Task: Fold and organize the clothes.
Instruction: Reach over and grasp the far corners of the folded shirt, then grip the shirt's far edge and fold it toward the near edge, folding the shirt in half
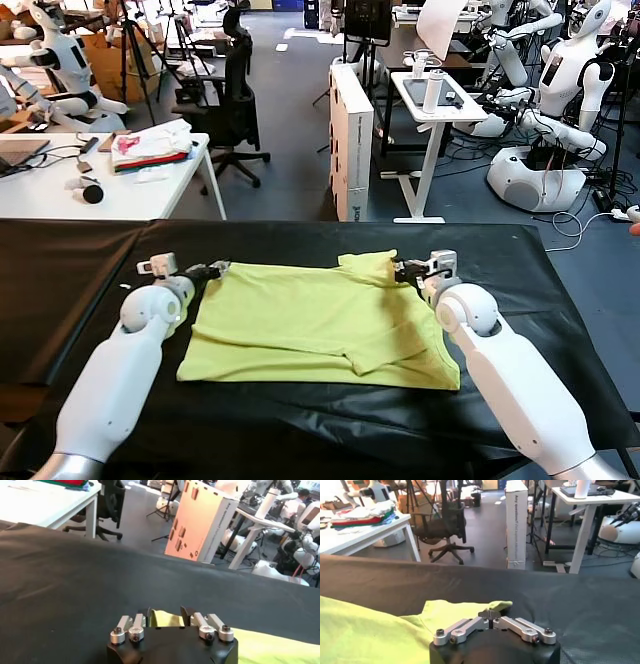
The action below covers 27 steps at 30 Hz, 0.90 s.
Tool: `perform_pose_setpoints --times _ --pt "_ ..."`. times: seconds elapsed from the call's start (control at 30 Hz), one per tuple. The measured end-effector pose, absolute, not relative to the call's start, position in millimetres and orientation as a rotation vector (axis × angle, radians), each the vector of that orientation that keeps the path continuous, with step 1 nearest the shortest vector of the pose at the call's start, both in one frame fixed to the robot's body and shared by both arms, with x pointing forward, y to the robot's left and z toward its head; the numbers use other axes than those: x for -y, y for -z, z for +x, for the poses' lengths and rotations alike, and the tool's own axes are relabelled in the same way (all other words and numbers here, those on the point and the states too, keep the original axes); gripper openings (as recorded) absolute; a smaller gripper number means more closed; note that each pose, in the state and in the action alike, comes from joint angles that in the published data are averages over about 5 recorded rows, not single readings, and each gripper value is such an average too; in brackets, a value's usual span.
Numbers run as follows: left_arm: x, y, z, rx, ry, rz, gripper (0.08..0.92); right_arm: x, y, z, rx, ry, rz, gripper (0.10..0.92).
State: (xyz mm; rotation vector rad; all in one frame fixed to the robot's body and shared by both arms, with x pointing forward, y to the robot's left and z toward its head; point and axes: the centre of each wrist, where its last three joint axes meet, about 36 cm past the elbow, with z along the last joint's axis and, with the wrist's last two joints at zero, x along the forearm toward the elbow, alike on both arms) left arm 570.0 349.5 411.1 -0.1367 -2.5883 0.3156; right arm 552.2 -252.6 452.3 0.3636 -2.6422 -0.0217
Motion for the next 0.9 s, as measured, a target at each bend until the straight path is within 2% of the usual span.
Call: perform_pose_setpoints --times 0.1,0.23,0.57,0.9 --pt "-349 -410 569 2.587 -0.315 -0.140 0.201 253 -452 553 2.642 0.023 0.362 0.138" --pt "-348 -410 567 2.589 -0.315 -0.149 0.150 255 -452 554 2.645 0.027 0.351 0.138" --pt "-352 -430 552 2.625 -0.345 -0.175 0.149 261 -457 551 2.671 0.064 0.334 0.138" --pt "-353 -455 501 2.659 -0.366 -0.243 0.149 273 -473 526 2.639 0.044 0.323 0.138"
